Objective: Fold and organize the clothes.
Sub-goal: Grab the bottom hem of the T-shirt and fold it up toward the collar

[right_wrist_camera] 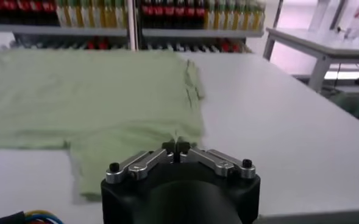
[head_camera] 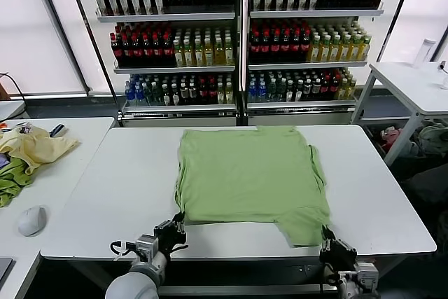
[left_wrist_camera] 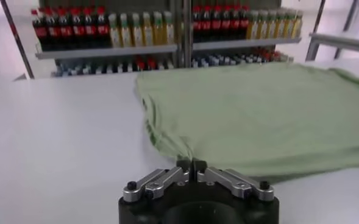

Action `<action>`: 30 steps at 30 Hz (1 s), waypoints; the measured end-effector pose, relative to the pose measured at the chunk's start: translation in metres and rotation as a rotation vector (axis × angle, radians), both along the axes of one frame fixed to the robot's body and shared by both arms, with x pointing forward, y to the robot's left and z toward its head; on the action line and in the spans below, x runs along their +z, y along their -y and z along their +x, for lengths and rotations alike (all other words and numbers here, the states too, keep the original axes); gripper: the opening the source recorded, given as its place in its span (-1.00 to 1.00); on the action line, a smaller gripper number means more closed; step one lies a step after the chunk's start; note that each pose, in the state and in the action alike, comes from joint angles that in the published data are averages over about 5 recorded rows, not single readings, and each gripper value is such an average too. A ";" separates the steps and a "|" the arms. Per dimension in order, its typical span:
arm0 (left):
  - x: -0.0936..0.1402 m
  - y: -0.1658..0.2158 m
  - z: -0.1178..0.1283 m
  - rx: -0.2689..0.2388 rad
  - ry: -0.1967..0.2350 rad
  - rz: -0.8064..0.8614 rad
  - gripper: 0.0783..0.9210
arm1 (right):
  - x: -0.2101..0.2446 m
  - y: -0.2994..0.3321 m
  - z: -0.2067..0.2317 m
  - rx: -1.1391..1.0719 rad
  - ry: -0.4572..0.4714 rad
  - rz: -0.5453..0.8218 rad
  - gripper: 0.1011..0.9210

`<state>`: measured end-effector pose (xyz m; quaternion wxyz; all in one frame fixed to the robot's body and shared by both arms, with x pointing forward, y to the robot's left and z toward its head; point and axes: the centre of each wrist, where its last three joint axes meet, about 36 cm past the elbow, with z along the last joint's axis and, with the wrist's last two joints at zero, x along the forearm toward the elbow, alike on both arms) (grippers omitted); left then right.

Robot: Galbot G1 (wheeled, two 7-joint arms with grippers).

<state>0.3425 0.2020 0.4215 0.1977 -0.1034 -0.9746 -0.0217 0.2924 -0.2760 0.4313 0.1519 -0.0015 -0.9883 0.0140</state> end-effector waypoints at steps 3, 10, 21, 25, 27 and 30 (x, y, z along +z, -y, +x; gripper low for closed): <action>0.004 -0.002 0.003 -0.014 0.021 -0.005 -0.93 | 0.004 0.003 0.011 0.009 0.027 0.001 -0.94; 0.007 -0.006 0.018 -0.036 0.051 0.000 -0.93 | 0.010 0.012 0.046 0.028 0.086 -0.006 -0.94; -0.001 -0.003 0.057 -0.052 0.064 0.027 -0.93 | 0.008 0.027 0.108 0.044 0.128 -0.042 -0.94; -0.004 -0.001 0.074 -0.055 0.069 0.041 -0.93 | 0.004 0.028 0.127 0.047 0.131 -0.050 -0.94; -0.006 0.000 0.081 -0.057 0.072 0.051 -0.93 | 0.003 0.027 0.136 0.049 0.132 -0.055 -0.94; -0.008 0.001 0.092 -0.057 0.074 0.070 -0.93 | -0.001 0.026 0.149 0.055 0.131 -0.064 -0.94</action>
